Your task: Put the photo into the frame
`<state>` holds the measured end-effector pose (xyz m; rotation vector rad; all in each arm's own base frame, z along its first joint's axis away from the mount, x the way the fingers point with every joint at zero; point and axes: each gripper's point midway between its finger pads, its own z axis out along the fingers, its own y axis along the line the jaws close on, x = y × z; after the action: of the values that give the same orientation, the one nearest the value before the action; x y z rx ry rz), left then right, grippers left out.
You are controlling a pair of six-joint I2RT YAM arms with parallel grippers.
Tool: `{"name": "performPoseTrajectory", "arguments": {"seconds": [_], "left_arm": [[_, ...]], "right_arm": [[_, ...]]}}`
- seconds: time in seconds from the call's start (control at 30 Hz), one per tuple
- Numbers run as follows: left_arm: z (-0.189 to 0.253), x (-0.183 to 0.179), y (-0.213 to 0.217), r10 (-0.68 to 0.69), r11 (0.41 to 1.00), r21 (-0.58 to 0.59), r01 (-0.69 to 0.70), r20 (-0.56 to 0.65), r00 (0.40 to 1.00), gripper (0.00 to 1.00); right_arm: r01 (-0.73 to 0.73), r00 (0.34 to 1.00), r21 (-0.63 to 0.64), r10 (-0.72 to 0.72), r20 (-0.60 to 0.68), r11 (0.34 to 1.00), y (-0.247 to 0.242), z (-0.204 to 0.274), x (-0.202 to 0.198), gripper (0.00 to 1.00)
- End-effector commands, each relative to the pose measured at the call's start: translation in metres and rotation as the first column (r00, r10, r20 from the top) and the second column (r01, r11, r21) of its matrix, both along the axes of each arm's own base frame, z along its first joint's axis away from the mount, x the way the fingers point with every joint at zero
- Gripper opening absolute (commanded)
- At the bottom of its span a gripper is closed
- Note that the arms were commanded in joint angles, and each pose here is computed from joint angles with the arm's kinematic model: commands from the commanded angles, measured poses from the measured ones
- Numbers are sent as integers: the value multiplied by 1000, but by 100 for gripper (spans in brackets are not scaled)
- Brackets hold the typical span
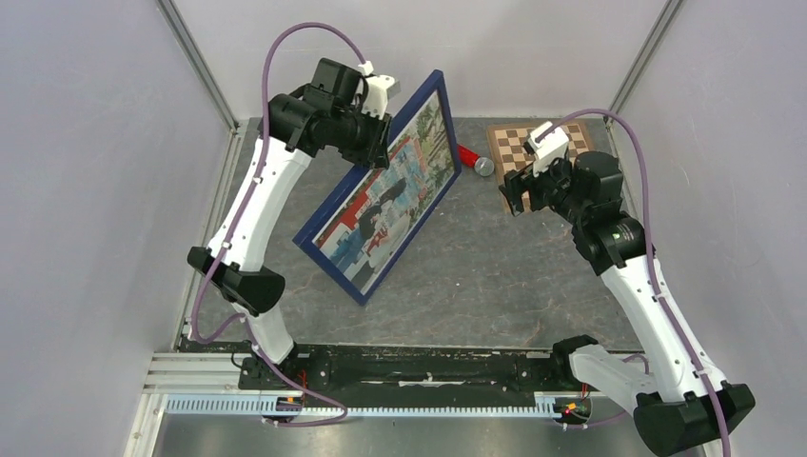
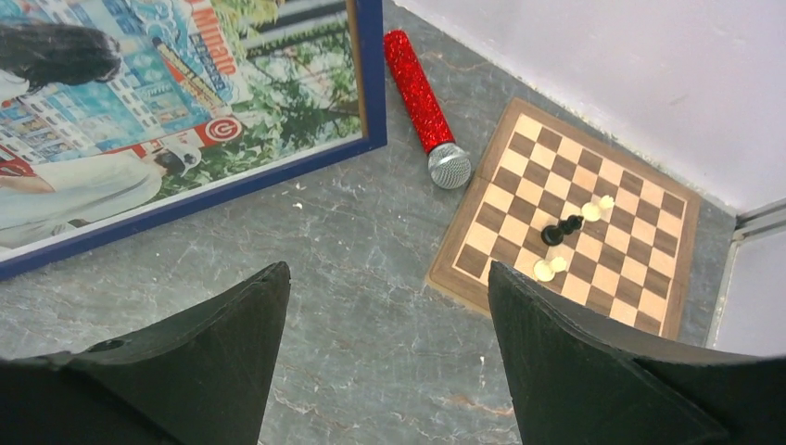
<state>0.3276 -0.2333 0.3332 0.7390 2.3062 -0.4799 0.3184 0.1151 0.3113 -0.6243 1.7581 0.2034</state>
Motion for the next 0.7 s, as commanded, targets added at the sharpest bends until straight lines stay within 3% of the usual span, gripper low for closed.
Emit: {"name": "performPoseTrajectory", "arguments": {"seconds": [0.0,0.5,0.67], "left_arm": [[39,15,-11,42,967,-254,-37,15,999,2],[12,28,5,155,883,-415,-218,-181,971,2],[6,29,11,188,865,-433,-254,-189,964,2]], "right_arm": [[6,1000,12,-6,30,1000,-1,-1,4,81],[-16,1000,2,16,-13,1000,2,-38,4,80],[-25,1000,4,25,-15,1000,3,-42,3,80]]}}
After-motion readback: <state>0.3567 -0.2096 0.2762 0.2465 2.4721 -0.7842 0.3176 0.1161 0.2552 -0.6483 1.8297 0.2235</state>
